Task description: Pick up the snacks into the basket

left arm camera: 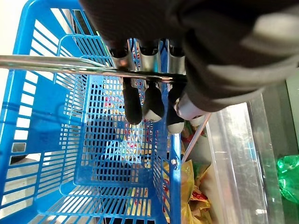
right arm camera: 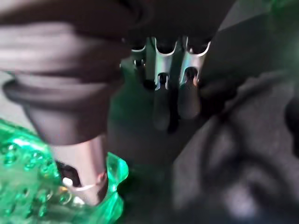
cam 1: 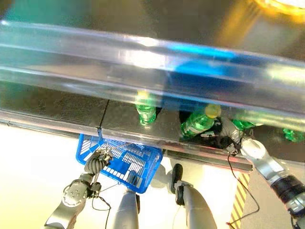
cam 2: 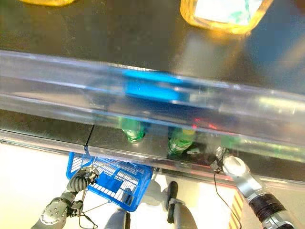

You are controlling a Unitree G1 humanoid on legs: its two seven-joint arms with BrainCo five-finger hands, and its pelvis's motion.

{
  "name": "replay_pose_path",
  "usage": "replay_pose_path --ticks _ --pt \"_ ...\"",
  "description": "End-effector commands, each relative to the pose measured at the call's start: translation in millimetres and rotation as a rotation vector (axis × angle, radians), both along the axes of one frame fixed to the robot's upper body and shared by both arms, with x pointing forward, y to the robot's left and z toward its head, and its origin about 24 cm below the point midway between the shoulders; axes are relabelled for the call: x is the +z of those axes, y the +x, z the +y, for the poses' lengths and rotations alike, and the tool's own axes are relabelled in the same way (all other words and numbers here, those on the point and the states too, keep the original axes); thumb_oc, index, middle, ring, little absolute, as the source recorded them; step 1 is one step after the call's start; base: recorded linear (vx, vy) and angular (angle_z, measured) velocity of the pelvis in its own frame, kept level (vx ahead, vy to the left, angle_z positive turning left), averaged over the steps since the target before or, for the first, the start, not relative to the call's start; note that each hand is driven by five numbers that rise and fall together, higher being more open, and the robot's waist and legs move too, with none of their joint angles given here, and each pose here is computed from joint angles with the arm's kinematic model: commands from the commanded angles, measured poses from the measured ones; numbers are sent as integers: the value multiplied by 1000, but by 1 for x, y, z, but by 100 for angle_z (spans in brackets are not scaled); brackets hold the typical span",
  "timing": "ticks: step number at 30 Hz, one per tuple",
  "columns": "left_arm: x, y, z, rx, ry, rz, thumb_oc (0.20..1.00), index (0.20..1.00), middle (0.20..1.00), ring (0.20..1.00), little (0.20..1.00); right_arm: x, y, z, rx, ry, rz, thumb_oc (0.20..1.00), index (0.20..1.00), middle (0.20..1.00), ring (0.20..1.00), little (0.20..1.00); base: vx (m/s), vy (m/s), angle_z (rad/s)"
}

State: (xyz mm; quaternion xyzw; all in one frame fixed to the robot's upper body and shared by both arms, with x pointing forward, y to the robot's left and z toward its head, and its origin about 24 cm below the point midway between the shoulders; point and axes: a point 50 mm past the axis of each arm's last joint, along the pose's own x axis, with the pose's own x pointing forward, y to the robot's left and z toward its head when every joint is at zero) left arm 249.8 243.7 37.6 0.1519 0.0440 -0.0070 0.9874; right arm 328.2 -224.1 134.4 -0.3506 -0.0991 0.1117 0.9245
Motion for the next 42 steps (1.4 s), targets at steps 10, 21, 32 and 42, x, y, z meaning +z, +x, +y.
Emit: replay_pose_path --ticks 10,21,32,42 --pt "33 -1 -9 -75 -22 -171 200 200 200 200 200 -107 -39 46 169 53 454 1000 1000 1000 1000 1000 -24 15 0" --pt "31 -2 -5 -80 -11 -147 200 200 200 200 200 -117 -45 50 172 145 514 1000 1000 1000 1000 1000 -32 27 -4" --pt "22 -4 -3 -18 -29 -130 200 200 200 200 200 -101 -19 63 36 198 341 1000 1000 1000 1000 1000 -11 32 -6" --pt "23 -4 -4 -1 -50 -137 200 200 200 200 200 -65 14 58 -98 159 165 1000 1000 1000 1000 1000 5 5 -4"
